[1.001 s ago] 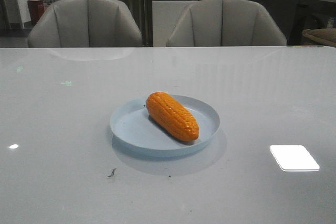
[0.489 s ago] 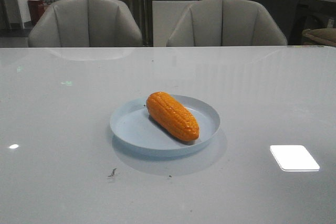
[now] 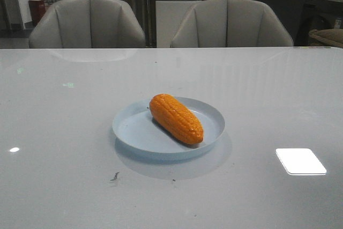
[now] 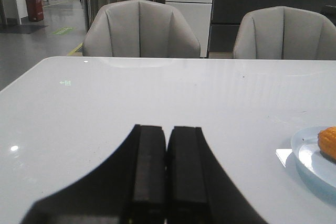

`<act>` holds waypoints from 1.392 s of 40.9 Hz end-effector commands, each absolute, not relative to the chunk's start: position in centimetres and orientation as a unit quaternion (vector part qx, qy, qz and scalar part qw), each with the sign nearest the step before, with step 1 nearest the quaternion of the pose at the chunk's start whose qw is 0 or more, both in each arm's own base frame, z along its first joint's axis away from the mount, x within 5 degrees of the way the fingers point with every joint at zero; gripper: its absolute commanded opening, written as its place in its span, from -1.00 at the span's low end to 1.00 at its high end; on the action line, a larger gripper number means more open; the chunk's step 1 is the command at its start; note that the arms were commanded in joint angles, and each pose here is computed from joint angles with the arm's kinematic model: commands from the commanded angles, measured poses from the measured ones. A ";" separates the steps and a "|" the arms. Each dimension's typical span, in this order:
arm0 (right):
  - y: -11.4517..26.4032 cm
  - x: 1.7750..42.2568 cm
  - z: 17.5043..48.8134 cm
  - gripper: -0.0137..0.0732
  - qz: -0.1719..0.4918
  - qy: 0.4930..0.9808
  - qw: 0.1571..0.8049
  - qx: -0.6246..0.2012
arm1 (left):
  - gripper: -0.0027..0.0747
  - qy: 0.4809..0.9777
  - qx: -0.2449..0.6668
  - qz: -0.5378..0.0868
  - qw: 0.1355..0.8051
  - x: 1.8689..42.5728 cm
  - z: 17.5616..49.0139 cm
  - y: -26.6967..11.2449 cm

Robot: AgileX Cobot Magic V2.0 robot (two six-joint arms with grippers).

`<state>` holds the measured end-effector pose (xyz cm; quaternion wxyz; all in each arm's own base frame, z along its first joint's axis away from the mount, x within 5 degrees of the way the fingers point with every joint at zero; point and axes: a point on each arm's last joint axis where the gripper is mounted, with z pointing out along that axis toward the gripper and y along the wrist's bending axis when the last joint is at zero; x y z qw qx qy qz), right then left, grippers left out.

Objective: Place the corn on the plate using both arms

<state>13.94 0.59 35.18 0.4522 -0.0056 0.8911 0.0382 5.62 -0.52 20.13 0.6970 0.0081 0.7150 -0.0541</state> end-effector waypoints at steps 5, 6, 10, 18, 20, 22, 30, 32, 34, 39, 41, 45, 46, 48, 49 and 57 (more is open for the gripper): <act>0.4 10.8 38.1 0.09 0.020 0.825 0.565 -0.010 | -0.70 0.681 0.000 -0.062 0.730 5.5 20.9 -0.5; 0.4 10.5 38.1 0.01 0.020 0.818 0.575 -0.010 | -0.70 0.681 0.000 -0.062 0.730 5.5 20.9 -0.5; 0.3 9.1 37.5 -0.39 0.018 0.785 0.619 -0.007 | -0.70 0.681 0.000 -0.062 0.730 5.5 20.9 -0.5; 0.2 6.8 34.2 -0.62 0.028 0.695 0.718 0.012 | -0.70 0.681 0.000 -0.062 0.730 5.5 20.9 -0.5; 0.1 6.4 33.3 -0.62 0.026 0.670 0.742 0.016 | -0.70 0.681 0.000 -0.062 0.730 5.5 20.9 -0.5; 0.0 5.9 32.5 -0.62 0.023 0.642 0.766 0.019 | -0.70 0.681 0.000 -0.062 0.730 5.5 20.9 -0.5; -0.1 4.8 28.0 -0.62 -0.002 0.613 0.790 0.007 | -0.70 0.681 0.000 -0.062 0.730 5.5 20.9 -0.5; -0.1 4.9 26.6 -0.62 -0.007 0.620 0.785 0.003 | -0.70 0.681 0.000 -0.062 0.730 5.5 20.9 -0.5; -0.1 5.0 24.9 -0.62 -0.006 0.630 0.776 0.002 | -0.70 0.681 0.000 -0.062 0.730 5.5 20.9 -0.5; 0.1 5.4 21.3 -0.62 0.015 0.652 0.758 -0.001 | -0.70 0.681 0.000 -0.062 0.730 5.5 20.9 -0.5; 0.3 5.4 21.0 -0.62 0.025 0.676 0.737 -0.008 | -0.70 0.681 0.000 -0.062 0.730 5.5 20.9 -0.5; 0.4 5.4 20.8 -0.62 0.035 0.681 0.732 -0.017 | -0.70 0.681 0.000 -0.062 0.730 5.5 20.9 -0.5; 0.4 5.4 20.8 -0.62 0.035 0.681 0.732 -0.017 | -0.70 0.681 0.000 -0.062 0.730 5.5 20.9 -0.5; 0.4 5.4 20.8 -0.62 0.035 0.681 0.732 -0.017 | -0.70 0.681 0.000 -0.062 0.730 5.5 20.9 -0.5; 0.4 5.4 20.8 -0.62 0.035 0.681 0.732 -0.017 | -0.70 0.681 0.000 -0.062 0.730 5.5 20.9 -0.5; 0.4 5.4 20.7 -0.62 0.035 0.684 0.729 -0.018 | -0.70 0.681 0.000 -0.062 0.730 5.5 20.9 -0.5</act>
